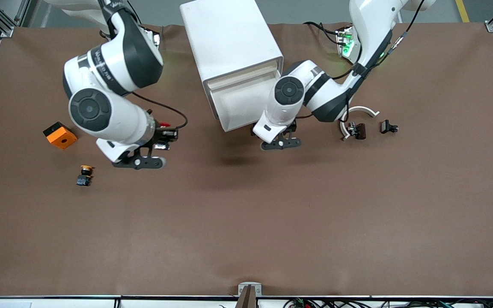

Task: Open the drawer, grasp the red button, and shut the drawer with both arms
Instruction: 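Push the drawer shut with the left gripper while the right gripper carries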

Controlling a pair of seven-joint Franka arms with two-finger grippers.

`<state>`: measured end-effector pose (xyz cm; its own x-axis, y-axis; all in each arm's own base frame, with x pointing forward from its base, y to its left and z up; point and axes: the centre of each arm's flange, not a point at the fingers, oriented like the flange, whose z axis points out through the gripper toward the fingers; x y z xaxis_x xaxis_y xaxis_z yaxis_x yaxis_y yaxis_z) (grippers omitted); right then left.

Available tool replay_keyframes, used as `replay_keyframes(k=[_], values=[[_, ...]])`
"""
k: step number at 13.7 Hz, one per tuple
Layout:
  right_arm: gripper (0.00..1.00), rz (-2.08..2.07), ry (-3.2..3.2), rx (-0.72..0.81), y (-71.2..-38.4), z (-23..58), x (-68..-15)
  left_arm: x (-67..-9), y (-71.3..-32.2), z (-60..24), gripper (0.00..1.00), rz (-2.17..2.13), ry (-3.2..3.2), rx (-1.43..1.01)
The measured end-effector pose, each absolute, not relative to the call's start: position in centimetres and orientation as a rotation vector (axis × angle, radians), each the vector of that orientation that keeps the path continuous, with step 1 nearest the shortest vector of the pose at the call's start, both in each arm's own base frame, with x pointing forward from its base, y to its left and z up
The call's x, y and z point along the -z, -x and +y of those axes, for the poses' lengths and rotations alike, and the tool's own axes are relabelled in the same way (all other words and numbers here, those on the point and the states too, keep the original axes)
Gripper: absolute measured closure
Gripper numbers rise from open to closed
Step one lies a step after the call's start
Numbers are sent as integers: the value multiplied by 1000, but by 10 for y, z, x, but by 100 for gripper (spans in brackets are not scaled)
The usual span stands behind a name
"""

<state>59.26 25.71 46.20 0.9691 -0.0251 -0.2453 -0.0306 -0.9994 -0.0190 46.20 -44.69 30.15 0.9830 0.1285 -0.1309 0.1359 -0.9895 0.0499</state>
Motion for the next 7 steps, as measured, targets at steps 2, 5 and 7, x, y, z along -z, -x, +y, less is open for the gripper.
replay_keyframes(k=[2,5,7], values=[[56,36,3091,-346,-597,223,-448,-298,-442,-465,0,221,-3073,230],[56,63,3103,-262,-595,177,-425,-293,-414,-483,0,296,-3048,332],[56,57,3107,-220,-589,158,-409,-290,-401,-489,0,332,-3038,404]])
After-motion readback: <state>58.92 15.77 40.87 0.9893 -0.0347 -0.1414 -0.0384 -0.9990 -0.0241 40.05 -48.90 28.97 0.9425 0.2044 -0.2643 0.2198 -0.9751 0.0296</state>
